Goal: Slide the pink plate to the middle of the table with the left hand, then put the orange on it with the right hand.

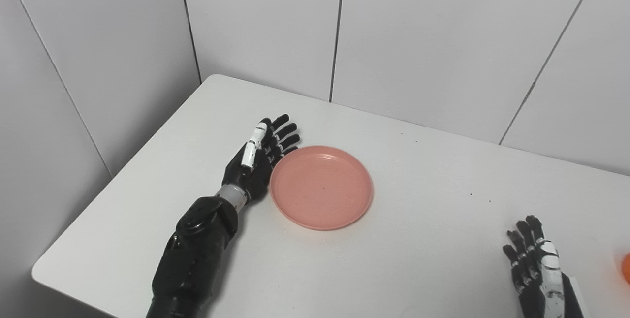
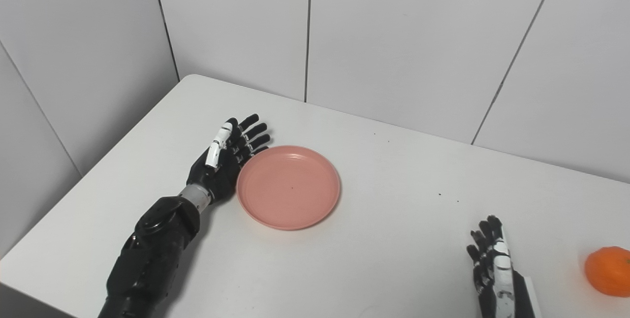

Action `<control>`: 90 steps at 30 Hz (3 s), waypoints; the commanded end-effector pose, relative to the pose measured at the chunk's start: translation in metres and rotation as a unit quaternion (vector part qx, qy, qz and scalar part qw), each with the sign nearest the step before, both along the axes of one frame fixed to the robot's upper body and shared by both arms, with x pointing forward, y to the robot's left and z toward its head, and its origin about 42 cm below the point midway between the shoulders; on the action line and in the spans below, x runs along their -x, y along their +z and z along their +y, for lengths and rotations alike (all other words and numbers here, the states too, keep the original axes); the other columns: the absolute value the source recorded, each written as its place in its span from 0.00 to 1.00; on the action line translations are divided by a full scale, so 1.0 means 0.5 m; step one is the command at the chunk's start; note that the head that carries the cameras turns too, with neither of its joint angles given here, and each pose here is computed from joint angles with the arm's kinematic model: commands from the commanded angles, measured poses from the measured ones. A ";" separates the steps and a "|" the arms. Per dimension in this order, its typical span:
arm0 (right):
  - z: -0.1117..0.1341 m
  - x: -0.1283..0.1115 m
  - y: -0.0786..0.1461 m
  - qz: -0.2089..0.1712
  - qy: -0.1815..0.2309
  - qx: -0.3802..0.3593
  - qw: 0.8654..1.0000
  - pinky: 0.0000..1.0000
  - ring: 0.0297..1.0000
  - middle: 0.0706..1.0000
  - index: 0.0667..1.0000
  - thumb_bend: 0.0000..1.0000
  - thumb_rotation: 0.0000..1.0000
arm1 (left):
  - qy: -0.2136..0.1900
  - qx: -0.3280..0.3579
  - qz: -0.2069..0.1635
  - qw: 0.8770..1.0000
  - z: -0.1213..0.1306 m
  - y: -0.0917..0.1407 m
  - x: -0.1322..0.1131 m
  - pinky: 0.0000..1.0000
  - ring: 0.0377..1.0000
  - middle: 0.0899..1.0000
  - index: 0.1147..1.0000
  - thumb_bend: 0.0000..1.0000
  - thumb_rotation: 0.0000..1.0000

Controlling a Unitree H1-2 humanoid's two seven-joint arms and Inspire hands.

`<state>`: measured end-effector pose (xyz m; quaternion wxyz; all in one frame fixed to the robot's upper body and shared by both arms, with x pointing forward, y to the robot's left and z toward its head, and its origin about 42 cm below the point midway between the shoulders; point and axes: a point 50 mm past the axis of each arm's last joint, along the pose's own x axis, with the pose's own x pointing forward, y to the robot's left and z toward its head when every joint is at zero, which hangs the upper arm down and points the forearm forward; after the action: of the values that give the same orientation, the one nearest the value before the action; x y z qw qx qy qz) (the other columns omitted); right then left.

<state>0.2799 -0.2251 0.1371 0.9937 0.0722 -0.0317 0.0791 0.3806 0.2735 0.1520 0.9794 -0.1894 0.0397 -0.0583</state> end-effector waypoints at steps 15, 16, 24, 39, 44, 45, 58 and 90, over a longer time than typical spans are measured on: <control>0.017 -0.006 0.026 -0.032 -0.013 0.001 0.999 1.00 1.00 1.00 1.00 0.32 1.00 | -0.064 -0.006 0.014 0.998 -0.135 0.003 -0.024 0.89 0.89 0.90 0.89 0.34 1.00; 0.018 -0.007 0.026 -0.033 -0.013 0.003 0.999 1.00 1.00 1.00 1.00 0.33 1.00 | -0.068 -0.007 0.014 0.998 -0.144 0.003 -0.024 0.88 0.89 0.90 0.89 0.34 1.00; 0.028 -0.007 0.029 -0.031 -0.018 0.013 0.999 1.00 1.00 1.00 1.00 0.35 1.00 | -0.092 -0.018 0.017 0.995 -0.189 -0.006 -0.016 0.87 0.89 0.89 0.88 0.35 1.00; 0.052 -0.013 0.029 -0.030 -0.018 0.010 0.999 1.00 1.00 1.00 1.00 0.37 1.00 | -0.145 -0.013 0.018 0.989 -0.254 -0.010 0.020 0.88 0.90 0.90 0.90 0.37 1.00; 0.059 -0.018 0.028 -0.028 -0.016 0.010 0.999 1.00 1.00 1.00 1.00 0.37 1.00 | -0.149 -0.016 0.012 0.989 -0.271 -0.003 0.032 0.88 0.90 0.90 0.89 0.37 1.00; 0.060 -0.019 0.028 -0.026 -0.017 0.009 0.999 1.00 1.00 1.00 1.00 0.39 1.00 | -0.149 -0.016 0.011 0.989 -0.274 -0.004 0.033 0.89 0.90 0.91 0.90 0.37 1.00; 0.058 -0.021 0.024 -0.028 -0.027 0.011 0.999 1.00 1.00 1.00 1.00 0.40 1.00 | -0.112 -0.027 0.006 0.993 -0.267 -0.027 0.041 0.91 0.91 0.91 0.91 0.36 1.00; -0.049 -0.043 0.200 -0.140 -0.116 0.188 0.965 0.94 0.93 0.94 0.93 0.50 0.87 | -0.050 -0.071 -0.061 0.994 -0.208 -0.071 0.064 0.94 0.92 0.93 0.92 0.37 1.00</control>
<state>0.2995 -0.2480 0.2196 0.9830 -0.1194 -0.1389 -0.0134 0.3497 0.1628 0.1251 0.9850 -0.1179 -0.0198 -0.1243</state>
